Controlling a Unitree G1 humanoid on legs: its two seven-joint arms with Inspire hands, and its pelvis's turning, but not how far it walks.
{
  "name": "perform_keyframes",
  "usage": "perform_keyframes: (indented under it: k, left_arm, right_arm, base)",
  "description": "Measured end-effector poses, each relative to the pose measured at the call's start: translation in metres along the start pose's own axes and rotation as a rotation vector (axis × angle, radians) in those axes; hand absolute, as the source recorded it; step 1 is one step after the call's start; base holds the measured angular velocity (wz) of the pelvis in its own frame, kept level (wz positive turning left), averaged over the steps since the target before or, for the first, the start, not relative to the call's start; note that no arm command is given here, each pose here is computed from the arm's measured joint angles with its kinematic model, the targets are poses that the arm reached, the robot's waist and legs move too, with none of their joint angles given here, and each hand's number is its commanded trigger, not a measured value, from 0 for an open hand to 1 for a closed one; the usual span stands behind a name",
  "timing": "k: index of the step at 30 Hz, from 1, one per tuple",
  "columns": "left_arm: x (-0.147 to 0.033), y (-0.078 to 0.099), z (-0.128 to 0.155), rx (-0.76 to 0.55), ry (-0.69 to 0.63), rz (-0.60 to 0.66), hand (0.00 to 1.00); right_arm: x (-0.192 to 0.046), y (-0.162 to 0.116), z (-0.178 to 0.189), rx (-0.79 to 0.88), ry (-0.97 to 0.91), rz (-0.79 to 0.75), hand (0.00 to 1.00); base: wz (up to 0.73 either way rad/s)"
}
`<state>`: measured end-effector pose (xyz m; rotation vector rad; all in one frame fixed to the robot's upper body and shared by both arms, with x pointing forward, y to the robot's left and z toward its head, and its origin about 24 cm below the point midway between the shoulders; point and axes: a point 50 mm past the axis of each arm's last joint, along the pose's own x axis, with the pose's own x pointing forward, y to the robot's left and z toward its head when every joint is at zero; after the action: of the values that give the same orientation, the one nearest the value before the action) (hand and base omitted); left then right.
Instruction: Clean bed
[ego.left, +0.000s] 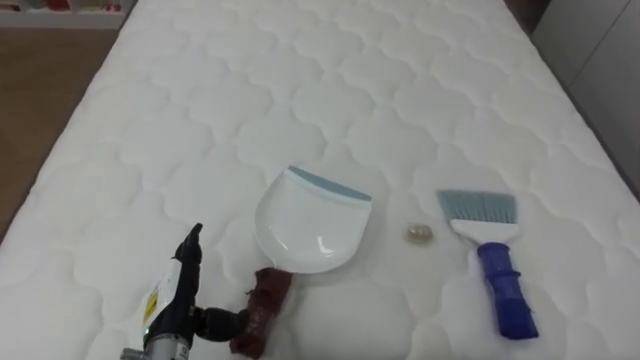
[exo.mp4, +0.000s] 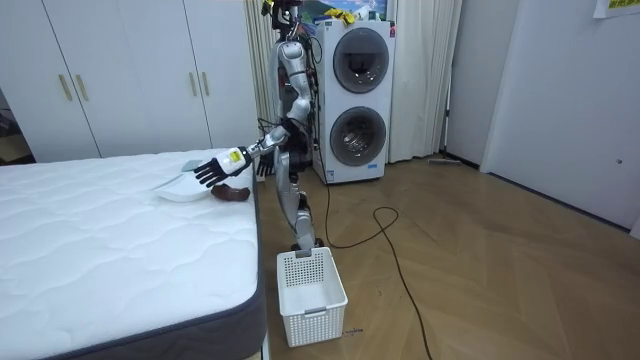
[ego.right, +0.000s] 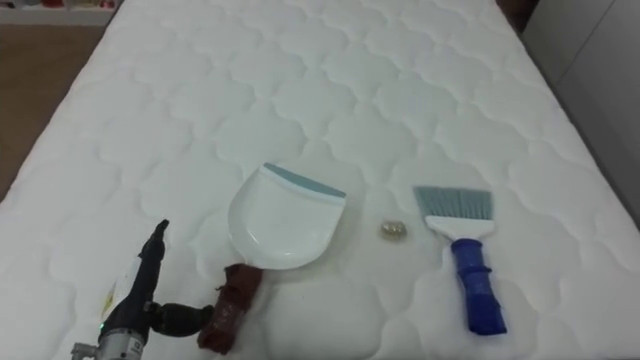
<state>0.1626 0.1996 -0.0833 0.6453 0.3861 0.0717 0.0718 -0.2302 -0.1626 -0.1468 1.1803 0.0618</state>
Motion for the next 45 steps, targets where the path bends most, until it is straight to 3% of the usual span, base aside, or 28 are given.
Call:
perform_keyframes:
  k: [11,21,45]
  left_arm:
    - [0.001,-0.003,0.001,0.002,-0.002,-0.045,0.00]
    - [0.000,-0.014,-0.012,0.023,0.079,-0.130,0.00]
    - [0.016,-0.022,-0.004,0.056,0.070,-0.179,0.00]
  right_arm:
    - [0.001,0.000,0.002,0.005,-0.002,0.001,0.00]
    - [0.002,0.000,0.007,0.009,0.005,-0.001,0.00]
    - [0.007,0.004,0.021,-0.046,-0.012,0.012,0.00]
  base:
    - [-0.01]
    - [0.00]
    - [0.04]
